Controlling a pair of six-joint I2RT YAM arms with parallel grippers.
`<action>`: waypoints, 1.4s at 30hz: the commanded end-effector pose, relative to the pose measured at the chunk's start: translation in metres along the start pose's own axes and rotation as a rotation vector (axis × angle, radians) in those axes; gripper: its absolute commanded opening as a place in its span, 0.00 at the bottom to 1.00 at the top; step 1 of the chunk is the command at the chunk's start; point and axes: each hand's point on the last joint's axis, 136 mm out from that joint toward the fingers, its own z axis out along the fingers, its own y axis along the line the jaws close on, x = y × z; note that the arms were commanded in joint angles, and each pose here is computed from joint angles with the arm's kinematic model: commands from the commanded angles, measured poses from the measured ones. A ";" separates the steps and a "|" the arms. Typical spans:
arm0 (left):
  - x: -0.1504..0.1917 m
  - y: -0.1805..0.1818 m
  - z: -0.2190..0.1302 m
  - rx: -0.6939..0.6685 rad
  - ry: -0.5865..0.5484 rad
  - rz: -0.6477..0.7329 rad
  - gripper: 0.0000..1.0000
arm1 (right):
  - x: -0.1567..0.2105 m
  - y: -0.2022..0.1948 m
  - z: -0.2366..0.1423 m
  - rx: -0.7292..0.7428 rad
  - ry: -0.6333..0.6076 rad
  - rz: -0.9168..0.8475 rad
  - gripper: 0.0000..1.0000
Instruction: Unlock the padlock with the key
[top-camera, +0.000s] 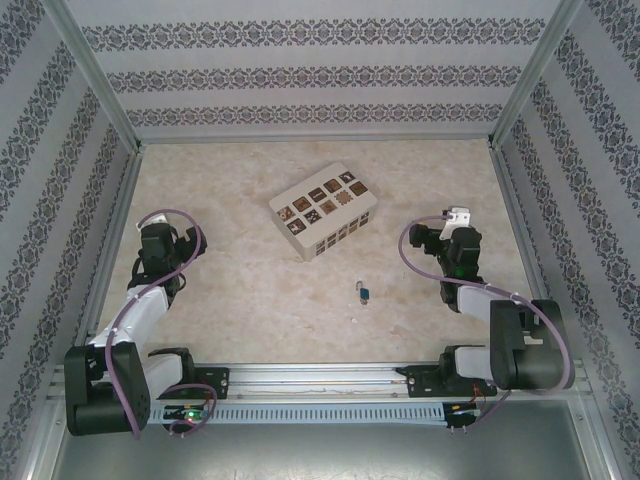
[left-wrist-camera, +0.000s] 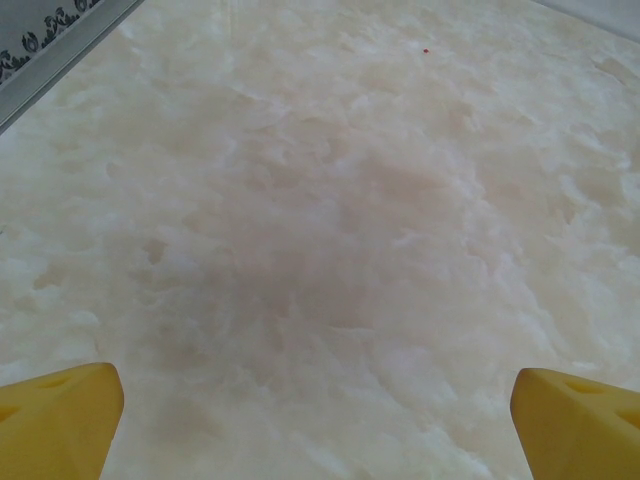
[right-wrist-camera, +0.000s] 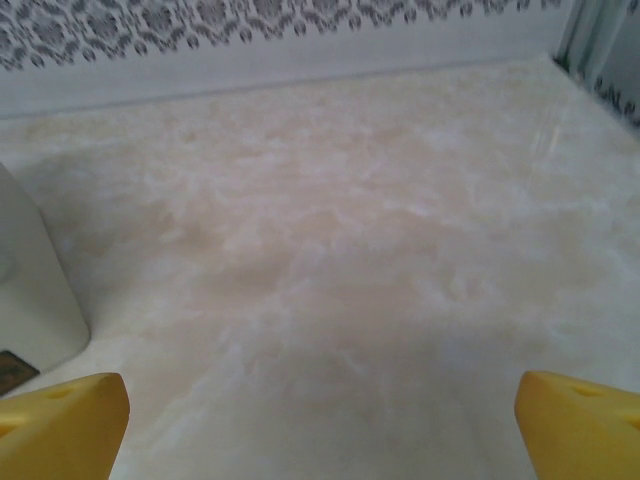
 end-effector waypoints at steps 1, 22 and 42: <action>-0.007 0.001 0.002 0.006 -0.031 -0.013 0.99 | -0.013 0.004 0.003 -0.034 -0.084 -0.052 0.98; -0.013 -0.007 0.022 0.045 -0.076 0.006 1.00 | -0.002 0.005 0.031 -0.020 -0.031 -0.061 0.98; -0.022 -0.037 0.040 0.214 -0.296 0.145 1.00 | -0.002 0.005 0.031 -0.016 -0.030 -0.065 0.98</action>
